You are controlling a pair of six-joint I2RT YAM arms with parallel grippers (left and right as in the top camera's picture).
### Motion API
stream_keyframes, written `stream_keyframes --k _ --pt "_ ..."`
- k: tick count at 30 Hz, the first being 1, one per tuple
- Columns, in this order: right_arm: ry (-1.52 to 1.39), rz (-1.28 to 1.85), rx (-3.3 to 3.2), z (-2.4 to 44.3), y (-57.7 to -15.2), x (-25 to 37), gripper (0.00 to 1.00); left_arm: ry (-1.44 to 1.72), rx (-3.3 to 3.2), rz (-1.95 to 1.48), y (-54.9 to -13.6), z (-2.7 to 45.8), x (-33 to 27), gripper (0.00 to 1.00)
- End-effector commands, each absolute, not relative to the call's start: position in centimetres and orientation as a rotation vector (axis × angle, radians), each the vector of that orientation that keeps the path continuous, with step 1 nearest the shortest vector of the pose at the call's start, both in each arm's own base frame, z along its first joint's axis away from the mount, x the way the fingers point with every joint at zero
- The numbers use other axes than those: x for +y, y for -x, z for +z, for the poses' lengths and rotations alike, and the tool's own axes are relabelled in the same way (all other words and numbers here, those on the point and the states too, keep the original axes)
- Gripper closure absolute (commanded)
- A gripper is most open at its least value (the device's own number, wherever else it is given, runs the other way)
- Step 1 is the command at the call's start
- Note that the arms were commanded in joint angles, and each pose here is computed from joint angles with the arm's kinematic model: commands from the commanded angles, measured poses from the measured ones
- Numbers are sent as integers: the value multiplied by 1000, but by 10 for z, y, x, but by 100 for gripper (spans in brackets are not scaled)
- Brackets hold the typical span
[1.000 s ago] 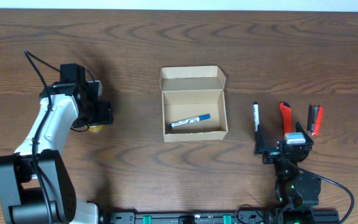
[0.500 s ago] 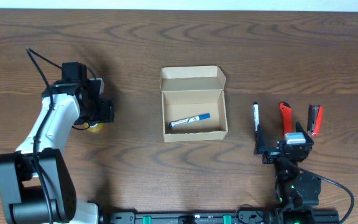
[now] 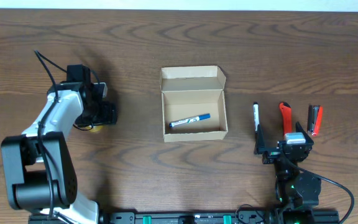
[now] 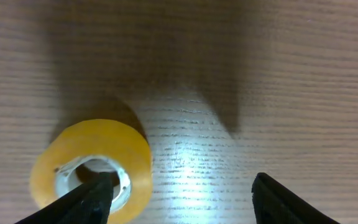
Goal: Pack container
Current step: 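Lower the left gripper and grasp the yellow tape roll, then carry the tape roll into the box with the left gripper and release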
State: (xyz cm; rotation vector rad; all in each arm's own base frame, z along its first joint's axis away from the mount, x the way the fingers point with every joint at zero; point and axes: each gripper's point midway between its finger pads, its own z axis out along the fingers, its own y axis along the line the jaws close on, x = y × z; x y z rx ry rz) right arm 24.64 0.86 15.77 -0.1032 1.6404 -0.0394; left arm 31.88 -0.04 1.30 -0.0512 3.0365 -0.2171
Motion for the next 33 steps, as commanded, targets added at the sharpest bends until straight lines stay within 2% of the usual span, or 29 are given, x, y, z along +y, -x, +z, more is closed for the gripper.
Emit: stream_keyframes --k 1,6,9,14,15,20,24,33 --pt "118 -47 1639 157 -246 10 1 45 3078 -238 -314 0 -2 29" --pt "118 -47 1639 157 -246 10 1 49 3109 -259 -310 -10 -4 29" --pt "118 -48 1639 157 -246 10 1 49 3110 -320 -308 -8 -11 56" --pt "117 -47 1639 157 -246 10 1 46 3093 -458 -308 -5 -26 85" --pt "118 -48 1639 157 -246 10 1 45 3088 -487 -308 -4 -29 94" --pt "118 -48 1639 157 -246 10 1 -1 3043 -604 -310 8 -43 94" --pt "118 -48 1639 157 -246 10 1 -115 2954 -578 -320 38 -51 94" --pt "118 -48 1640 157 -246 10 1 -584 2593 -437 -348 182 -116 94"
